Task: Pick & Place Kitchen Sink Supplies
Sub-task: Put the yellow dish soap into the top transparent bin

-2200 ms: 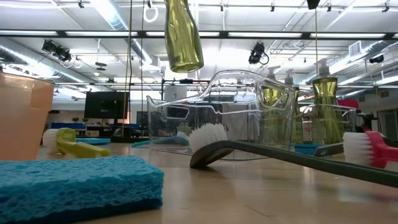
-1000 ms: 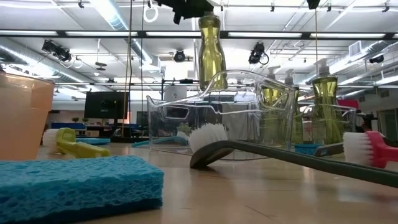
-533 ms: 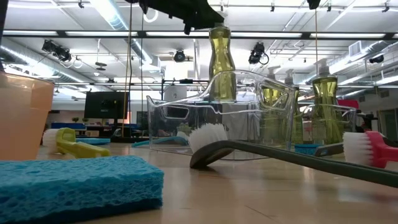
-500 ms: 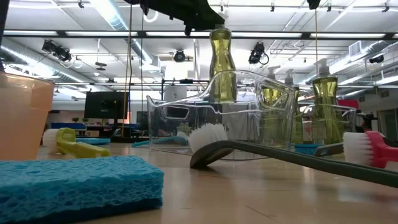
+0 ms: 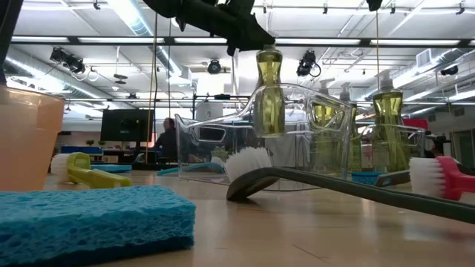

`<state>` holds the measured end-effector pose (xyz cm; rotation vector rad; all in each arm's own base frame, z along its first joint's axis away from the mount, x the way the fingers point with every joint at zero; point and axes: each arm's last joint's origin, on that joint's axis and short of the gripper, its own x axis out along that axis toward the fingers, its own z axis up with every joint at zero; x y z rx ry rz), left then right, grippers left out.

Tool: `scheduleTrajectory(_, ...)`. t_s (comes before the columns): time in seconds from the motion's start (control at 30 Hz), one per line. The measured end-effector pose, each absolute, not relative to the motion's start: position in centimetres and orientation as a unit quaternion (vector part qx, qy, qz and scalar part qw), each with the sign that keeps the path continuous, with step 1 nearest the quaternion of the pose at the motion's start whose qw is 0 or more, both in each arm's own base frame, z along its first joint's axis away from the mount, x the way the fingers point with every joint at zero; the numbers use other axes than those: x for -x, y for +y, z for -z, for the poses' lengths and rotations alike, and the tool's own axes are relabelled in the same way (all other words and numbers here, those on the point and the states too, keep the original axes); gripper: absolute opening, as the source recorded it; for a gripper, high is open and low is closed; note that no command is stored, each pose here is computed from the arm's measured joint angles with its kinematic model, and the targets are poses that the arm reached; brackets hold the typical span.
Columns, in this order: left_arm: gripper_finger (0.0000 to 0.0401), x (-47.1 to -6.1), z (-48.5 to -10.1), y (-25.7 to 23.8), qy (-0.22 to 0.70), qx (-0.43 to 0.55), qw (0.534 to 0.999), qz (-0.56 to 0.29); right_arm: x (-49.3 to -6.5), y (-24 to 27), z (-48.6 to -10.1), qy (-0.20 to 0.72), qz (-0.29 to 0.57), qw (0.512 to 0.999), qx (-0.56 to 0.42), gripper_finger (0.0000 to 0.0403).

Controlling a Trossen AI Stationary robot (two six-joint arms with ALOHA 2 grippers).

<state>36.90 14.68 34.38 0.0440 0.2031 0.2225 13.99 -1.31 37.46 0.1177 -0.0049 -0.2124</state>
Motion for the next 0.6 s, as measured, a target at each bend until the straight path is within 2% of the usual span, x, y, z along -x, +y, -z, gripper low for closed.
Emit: scheduleTrajectory(0.6,0.0118,-39.4,-30.3,15.6,0.131,-0.007,0.987,-0.095,-14.0,-1.3,-37.6,-0.007,0.106,0.993,-0.048,0.0272)
